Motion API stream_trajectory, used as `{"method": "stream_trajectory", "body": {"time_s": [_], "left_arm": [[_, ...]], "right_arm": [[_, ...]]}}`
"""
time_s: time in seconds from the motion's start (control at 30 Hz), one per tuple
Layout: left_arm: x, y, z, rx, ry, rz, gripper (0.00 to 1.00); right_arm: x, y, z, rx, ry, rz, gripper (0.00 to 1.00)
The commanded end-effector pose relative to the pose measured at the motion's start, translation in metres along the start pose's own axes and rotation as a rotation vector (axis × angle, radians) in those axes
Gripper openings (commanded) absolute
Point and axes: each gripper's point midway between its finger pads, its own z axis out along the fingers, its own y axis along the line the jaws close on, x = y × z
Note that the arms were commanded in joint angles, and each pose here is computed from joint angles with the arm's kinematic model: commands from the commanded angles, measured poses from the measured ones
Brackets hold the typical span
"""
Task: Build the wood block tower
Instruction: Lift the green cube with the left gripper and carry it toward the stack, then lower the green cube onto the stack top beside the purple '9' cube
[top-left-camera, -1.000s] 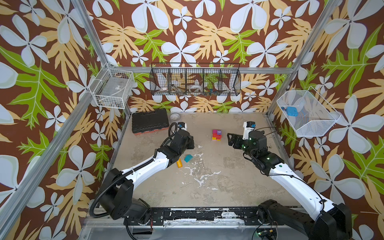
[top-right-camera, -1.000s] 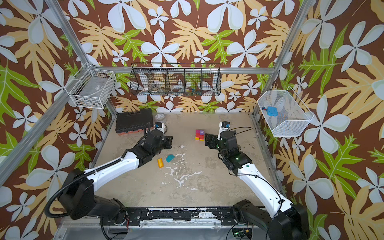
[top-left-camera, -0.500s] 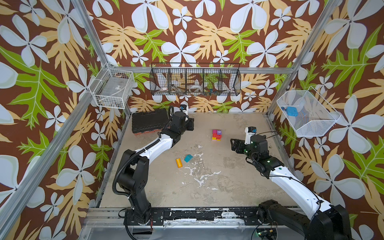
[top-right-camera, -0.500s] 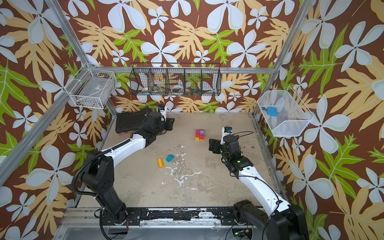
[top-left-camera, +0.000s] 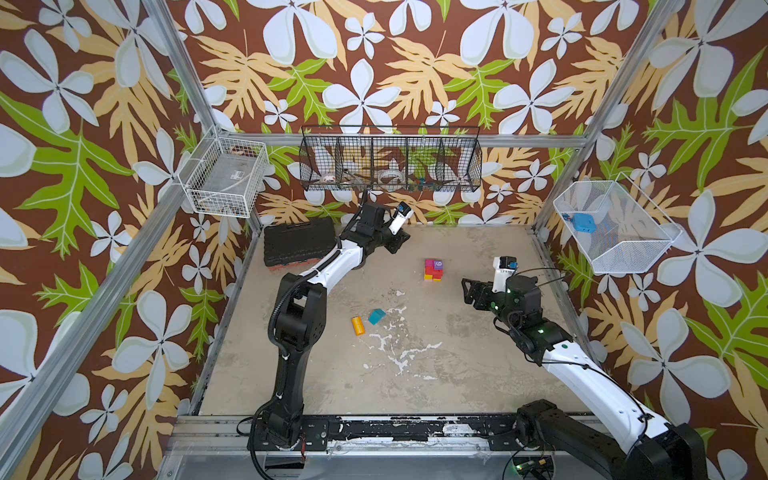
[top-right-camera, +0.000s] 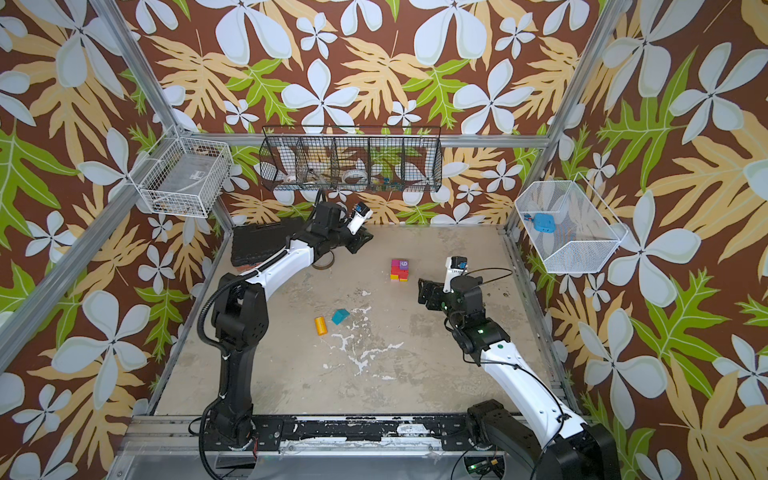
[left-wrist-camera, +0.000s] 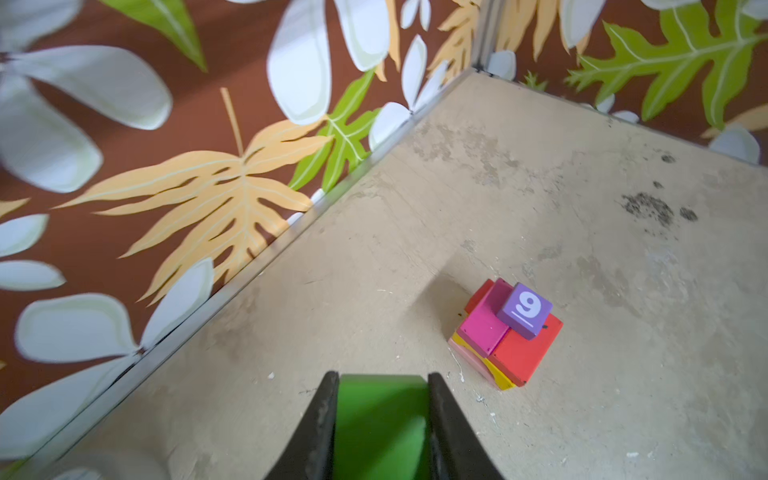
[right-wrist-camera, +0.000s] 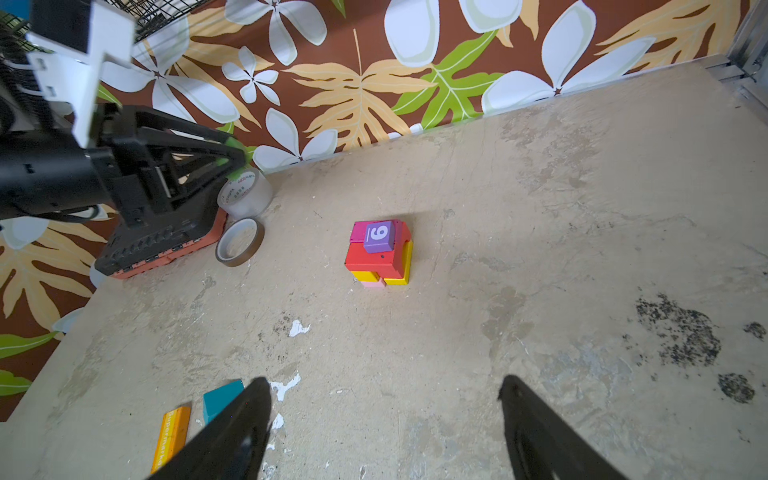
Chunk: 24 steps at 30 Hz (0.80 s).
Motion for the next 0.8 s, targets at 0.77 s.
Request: {"method": "stream_trajectory", "body": {"time_s": [0.77], "left_arm": [[0.053, -0.084, 0.046, 0.394, 0.140, 0.410, 0.00]], "right_arm": [[-0.007, -0.011, 0.002, 0.014, -0.043, 0.008, 0.88]]}}
